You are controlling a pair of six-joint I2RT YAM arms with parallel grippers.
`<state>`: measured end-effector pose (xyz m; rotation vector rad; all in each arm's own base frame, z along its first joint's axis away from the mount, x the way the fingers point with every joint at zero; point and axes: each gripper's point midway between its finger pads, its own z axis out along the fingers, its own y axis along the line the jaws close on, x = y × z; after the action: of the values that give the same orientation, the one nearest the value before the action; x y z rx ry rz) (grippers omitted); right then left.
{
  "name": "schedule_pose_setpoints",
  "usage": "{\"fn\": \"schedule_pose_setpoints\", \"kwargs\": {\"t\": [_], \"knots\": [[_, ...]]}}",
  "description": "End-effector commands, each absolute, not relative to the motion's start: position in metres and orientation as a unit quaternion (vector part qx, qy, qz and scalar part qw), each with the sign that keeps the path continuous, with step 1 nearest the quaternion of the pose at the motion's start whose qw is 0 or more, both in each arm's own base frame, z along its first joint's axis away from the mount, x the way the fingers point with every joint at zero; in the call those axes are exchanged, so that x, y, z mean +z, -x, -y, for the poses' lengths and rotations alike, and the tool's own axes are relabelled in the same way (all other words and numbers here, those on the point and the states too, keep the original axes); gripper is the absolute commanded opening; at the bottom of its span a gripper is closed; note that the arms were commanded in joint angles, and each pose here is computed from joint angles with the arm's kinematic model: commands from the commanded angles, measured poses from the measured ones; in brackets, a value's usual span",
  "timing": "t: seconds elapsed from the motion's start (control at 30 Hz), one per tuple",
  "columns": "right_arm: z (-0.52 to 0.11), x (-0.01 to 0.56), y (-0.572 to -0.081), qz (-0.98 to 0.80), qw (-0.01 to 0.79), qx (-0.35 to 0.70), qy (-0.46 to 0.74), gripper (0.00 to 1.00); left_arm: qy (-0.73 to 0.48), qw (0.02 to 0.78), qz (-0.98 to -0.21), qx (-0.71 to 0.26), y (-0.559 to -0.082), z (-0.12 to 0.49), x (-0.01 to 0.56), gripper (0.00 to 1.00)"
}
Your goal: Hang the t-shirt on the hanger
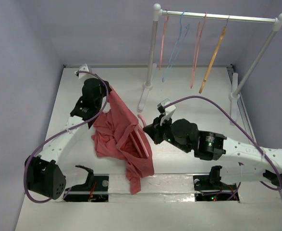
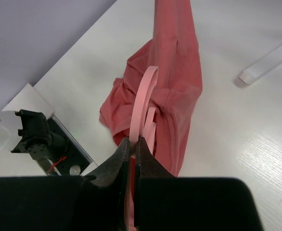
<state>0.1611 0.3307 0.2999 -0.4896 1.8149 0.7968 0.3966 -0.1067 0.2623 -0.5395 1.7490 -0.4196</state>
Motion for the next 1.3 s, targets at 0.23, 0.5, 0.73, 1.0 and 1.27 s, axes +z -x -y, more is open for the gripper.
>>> {"fn": "schedule_pose_setpoints", "kwargs": {"t": [0.23, 0.5, 0.73, 1.0, 1.27], "knots": [[-0.319, 0.306, -0.141, -0.759, 0.497, 0.364, 0.212, 0.00, 0.237, 0.668, -0.700, -0.086, -0.421, 0.041, 0.372, 0.00], [-0.302, 0.406, -0.128, -0.709, 0.535, 0.404, 0.218, 0.00, 0.242, 0.681, -0.689, -0.055, -0.423, 0.009, 0.410, 0.00], [-0.288, 0.510, -0.125, -0.656, 0.580, 0.431, 0.218, 0.00, 0.231, 0.695, -0.677, -0.071, -0.416, 0.006, 0.457, 0.00], [-0.302, 0.457, -0.135, -0.706, 0.555, 0.377, 0.228, 0.00, 0.206, 0.659, -0.717, -0.099, -0.412, 0.023, 0.422, 0.64], [-0.310, 0.473, -0.160, -0.732, 0.557, 0.307, 0.244, 0.00, 0.141, 0.647, -0.700, -0.267, -0.328, 0.101, 0.408, 0.56]]}}
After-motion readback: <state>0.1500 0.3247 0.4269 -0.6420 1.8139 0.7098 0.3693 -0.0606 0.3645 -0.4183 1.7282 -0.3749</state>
